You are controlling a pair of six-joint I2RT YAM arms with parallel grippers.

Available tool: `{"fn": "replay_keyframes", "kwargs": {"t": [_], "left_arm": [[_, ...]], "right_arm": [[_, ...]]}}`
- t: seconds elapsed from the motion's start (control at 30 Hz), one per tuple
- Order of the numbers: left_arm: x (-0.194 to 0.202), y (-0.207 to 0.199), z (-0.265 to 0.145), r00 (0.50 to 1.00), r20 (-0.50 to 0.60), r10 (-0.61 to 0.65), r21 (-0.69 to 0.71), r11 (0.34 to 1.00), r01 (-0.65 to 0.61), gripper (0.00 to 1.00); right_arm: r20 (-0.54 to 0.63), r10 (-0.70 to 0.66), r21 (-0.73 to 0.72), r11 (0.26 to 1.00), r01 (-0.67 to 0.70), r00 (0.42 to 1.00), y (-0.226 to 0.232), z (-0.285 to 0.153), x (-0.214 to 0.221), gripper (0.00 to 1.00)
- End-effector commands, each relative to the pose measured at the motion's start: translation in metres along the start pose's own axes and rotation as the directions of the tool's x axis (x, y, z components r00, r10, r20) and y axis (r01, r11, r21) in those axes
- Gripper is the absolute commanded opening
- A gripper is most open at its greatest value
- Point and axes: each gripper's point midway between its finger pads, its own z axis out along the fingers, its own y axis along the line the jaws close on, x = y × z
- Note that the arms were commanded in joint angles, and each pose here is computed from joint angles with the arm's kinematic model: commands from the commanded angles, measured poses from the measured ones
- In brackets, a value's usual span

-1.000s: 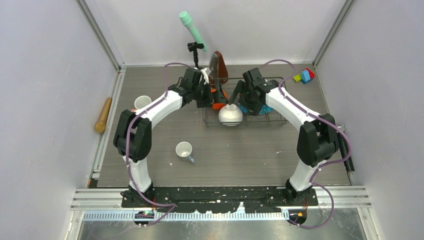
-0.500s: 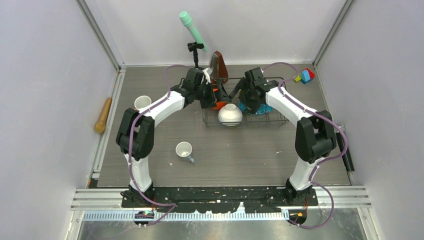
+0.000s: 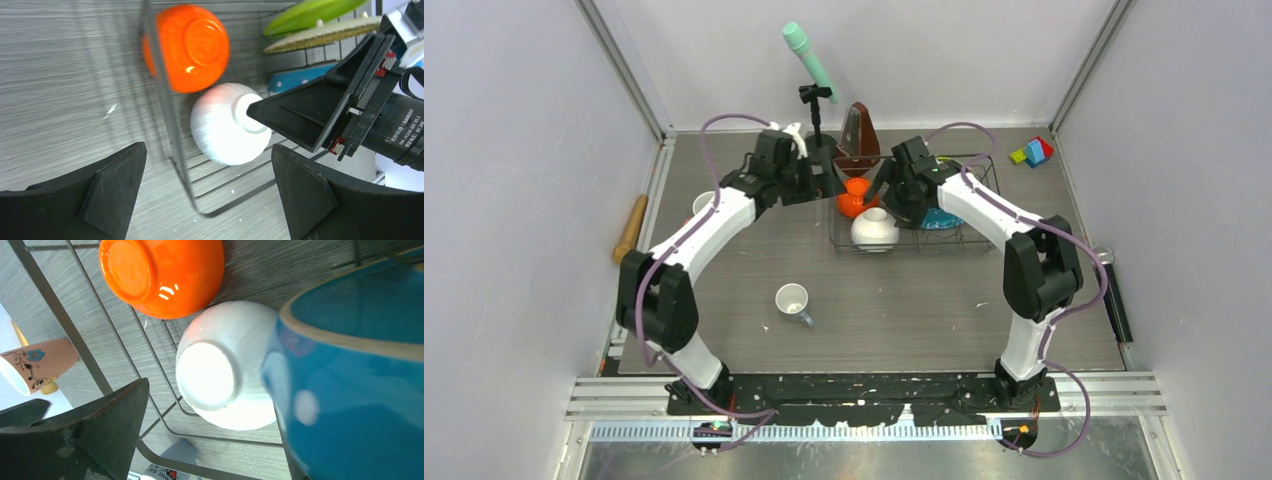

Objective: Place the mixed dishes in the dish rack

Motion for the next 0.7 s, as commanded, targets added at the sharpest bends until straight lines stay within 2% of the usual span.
{"fn": "replay_keyframes", "kwargs": {"t": [0.0, 0.13, 0.3, 0.53, 0.6, 0.67], "left_arm": [[0.0, 0.038, -0.012, 0.999, 0.022, -0.041, -0.066, 0.997, 0.043, 0.99], [0.024, 0.048, -0.001, 0.996, -0.023, -0.091, -0.055, 0.994, 0.09, 0.96], [0.034, 0.046, 0.008, 0.991, -0.038, -0.128, -0.001, 0.992, 0.128, 0.85], [0.037, 0.034, 0.022, 0.984, -0.06, -0.167, 0.093, 0.981, 0.173, 0.71], [0.036, 0.033, 0.025, 0.984, -0.058, -0.17, 0.107, 0.979, 0.175, 0.61], [0.038, 0.033, 0.028, 0.984, -0.064, -0.166, 0.115, 0.978, 0.172, 0.39]], "right_arm": [[-0.006, -0.024, -0.044, 0.999, 0.024, 1.0, 0.022, 0.004, 0.004, 1.0], [-0.039, -0.048, -0.089, 0.995, 0.044, 0.998, 0.041, 0.011, 0.016, 1.0], [-0.074, -0.076, -0.145, 0.987, 0.065, 0.994, 0.065, 0.011, 0.024, 1.0], [-0.031, -0.129, -0.069, 0.99, 0.127, 0.991, 0.051, 0.001, 0.005, 1.0], [-0.053, -0.147, -0.021, 0.989, 0.146, 0.988, 0.037, 0.003, 0.003, 1.0], [-0.06, -0.176, 0.011, 0.984, 0.177, 0.983, 0.028, 0.006, 0.002, 1.0]]}}
